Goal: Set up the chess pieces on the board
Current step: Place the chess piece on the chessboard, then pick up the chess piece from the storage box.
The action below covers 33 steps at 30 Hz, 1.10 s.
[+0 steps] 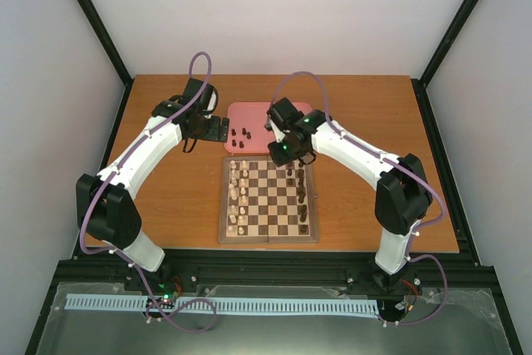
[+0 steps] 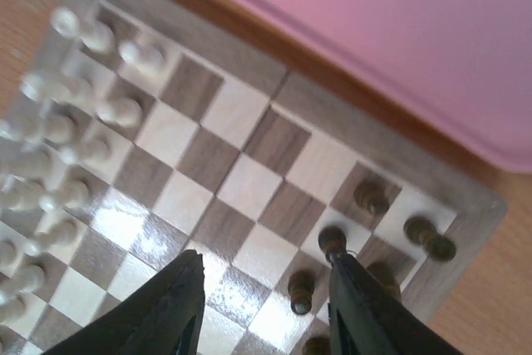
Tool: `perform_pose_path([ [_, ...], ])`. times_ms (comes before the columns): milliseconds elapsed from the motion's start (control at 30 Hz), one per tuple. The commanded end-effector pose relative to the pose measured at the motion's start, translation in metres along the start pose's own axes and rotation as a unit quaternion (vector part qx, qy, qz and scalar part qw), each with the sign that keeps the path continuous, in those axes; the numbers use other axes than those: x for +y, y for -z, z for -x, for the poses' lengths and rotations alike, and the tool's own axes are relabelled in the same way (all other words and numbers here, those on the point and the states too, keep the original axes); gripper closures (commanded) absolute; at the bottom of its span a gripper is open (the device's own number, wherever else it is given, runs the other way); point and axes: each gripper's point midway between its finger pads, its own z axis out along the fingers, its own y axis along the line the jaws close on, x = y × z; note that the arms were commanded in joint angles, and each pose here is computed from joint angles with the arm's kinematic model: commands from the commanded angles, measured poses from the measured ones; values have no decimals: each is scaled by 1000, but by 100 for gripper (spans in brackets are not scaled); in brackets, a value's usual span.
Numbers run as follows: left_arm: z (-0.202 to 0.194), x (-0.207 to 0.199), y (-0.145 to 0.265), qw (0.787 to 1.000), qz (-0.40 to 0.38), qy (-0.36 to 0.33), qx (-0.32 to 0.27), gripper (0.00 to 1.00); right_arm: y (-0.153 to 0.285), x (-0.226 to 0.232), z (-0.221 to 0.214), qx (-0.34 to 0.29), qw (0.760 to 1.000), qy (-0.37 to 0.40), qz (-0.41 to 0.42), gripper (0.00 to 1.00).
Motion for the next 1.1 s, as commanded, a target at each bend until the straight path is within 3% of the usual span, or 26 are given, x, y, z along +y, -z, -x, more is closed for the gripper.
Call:
perform_pose_path([
  [0,9,-3,9,1000,-4,-2,-18,0,19,10,36,-37,999,21,11,54],
  [167,11,-3,15,1000,-5,0,-24,0,-3,26,83,-56,997,27,35,48],
  [400,13,-3,20,1000,-8,2,-30,0,-48,39,129,-73,995,26,62,48],
  [700,10,-4,20,1000,-13,3,-29,0,-90,16,153,-91,996,6,23,49],
  [1067,7,-4,16,1000,-12,3,-23,0,-133,-1,158,-79,996,-12,35,51],
])
